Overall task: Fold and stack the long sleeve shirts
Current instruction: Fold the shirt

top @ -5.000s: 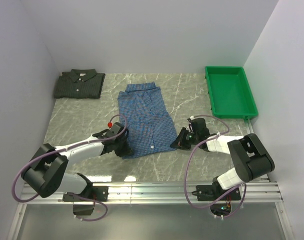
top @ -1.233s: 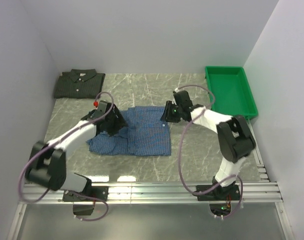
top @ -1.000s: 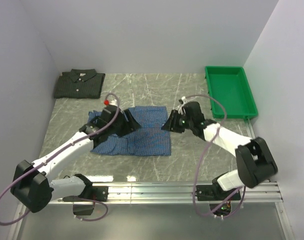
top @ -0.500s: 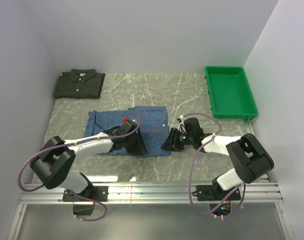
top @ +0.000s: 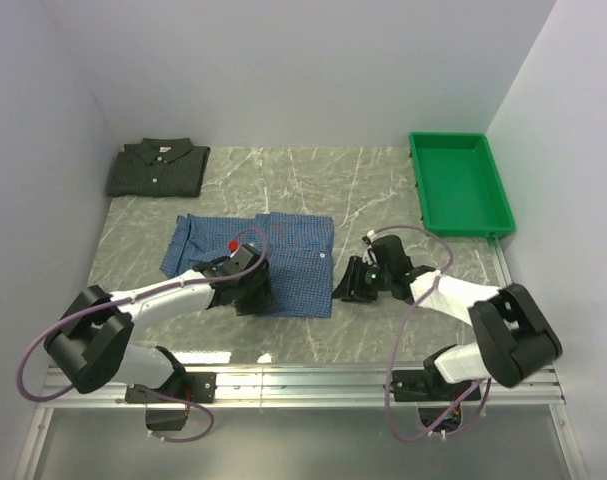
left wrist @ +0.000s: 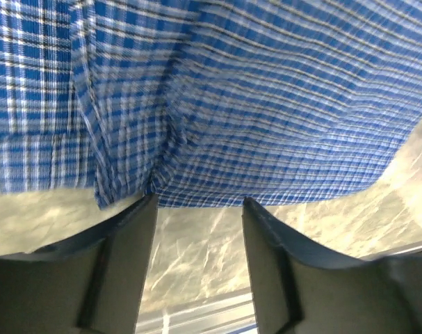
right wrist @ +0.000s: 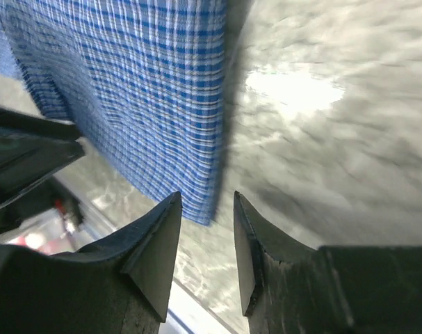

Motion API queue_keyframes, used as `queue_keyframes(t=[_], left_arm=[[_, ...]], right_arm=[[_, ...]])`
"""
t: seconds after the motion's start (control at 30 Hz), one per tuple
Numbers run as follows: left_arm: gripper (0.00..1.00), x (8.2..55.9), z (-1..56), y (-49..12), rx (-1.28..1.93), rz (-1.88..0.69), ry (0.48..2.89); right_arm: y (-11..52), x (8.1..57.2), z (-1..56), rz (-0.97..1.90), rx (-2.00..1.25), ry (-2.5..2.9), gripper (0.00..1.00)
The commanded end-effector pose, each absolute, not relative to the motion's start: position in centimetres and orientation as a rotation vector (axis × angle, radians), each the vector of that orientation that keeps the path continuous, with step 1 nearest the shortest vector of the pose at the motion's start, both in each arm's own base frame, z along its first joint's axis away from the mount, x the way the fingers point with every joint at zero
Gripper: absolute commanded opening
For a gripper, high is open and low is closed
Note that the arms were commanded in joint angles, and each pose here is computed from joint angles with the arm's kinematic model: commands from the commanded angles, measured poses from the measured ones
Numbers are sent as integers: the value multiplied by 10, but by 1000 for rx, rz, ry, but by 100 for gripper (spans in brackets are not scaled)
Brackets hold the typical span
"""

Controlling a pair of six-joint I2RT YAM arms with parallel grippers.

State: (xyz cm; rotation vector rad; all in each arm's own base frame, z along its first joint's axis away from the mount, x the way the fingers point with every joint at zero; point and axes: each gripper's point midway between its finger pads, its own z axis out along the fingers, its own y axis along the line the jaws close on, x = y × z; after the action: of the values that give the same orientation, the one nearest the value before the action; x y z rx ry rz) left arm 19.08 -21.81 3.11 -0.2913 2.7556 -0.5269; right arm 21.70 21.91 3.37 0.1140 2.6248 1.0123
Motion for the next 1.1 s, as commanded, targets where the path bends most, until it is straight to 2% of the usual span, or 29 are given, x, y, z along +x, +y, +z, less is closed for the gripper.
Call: queue_keyframes(t=[0.0,0.07,0.1,0.17,0.23,0.47,0.7,1.07], left_arm=[[62,215,87,-231,-176,-499,2598],[71,217,102,-241,-116,-462,2563],[74,226,124,-254,-93,-489,2514],[78,222,129,-274,1,-468,2509],[78,229,143,-289,61,-418,2465],[70,211,104,-348,332,-114,2471],[67,203,68,-376,434,-22,2492],[48,200,23,-361,463,152,2542]], right_arm=[[196,244,68,800,90,2516,46],[185,248,78,717,113,2516,52],[178,252,86,670,120,2489,60],[165,255,94,611,154,2490,68],[156,256,104,581,188,2472,72],[119,253,108,471,362,2433,99],[92,246,98,399,466,2410,100],[93,246,92,451,494,2398,100]])
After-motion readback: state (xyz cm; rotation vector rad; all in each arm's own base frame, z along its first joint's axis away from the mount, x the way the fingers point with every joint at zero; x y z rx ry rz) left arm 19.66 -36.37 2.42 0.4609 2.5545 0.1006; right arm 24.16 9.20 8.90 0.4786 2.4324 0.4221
